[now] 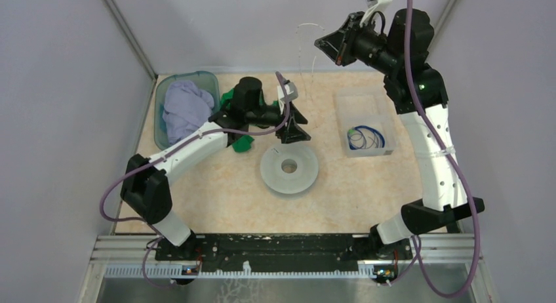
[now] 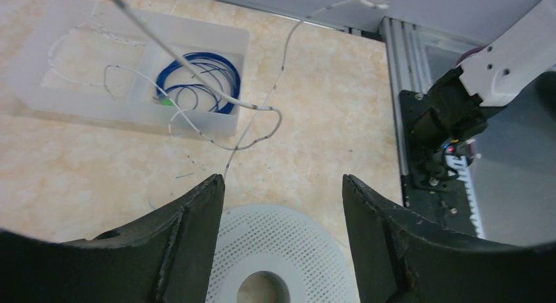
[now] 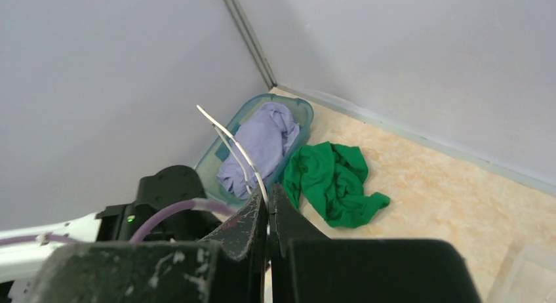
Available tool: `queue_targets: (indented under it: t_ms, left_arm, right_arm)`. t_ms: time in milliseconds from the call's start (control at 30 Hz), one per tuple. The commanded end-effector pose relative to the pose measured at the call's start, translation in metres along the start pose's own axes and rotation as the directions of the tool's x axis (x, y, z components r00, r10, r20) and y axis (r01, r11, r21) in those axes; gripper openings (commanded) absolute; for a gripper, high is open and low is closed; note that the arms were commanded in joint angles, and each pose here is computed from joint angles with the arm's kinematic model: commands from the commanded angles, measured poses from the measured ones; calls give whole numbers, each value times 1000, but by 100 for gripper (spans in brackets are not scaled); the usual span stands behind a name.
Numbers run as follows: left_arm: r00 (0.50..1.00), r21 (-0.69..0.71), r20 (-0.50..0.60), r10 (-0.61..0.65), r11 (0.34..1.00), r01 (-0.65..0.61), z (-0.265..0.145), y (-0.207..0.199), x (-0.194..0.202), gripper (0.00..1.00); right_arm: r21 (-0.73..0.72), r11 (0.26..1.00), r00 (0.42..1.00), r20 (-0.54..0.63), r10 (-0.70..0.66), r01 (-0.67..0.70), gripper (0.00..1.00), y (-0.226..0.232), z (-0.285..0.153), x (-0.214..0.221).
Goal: Wrap the cables
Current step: Adjust the cable at the center of the board.
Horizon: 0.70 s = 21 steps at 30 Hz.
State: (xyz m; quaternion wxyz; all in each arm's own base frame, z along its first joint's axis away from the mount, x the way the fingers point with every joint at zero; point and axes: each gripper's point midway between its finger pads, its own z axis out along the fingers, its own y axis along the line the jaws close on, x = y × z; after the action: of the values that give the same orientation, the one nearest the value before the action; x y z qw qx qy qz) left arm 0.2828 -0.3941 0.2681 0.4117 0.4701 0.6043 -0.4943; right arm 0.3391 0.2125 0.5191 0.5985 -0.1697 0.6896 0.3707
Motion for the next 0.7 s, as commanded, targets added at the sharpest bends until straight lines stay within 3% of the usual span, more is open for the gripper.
queue_targets:
  t_ms: [0, 167, 300, 667]
  left_arm:
    - [972, -39, -33, 233, 971, -234, -21, -12, -11, 69]
    - [923, 18, -89, 375, 927, -375, -18, -32, -11, 61]
    - [887, 53, -131, 444, 896, -441, 1, -44, -13, 60]
    - [794, -98, -302, 528, 811, -577, 45, 0, -2, 64]
  right_arm:
    - [92, 995, 996, 78, 41, -49, 0, -18, 6, -16]
    - [101, 988, 991, 78, 107, -114, 0, -23, 14, -12]
    - [65, 988, 988, 65, 137, -141, 0, -18, 19, -8]
    - [34, 989, 988, 57, 141, -143, 0, -14, 15, -7]
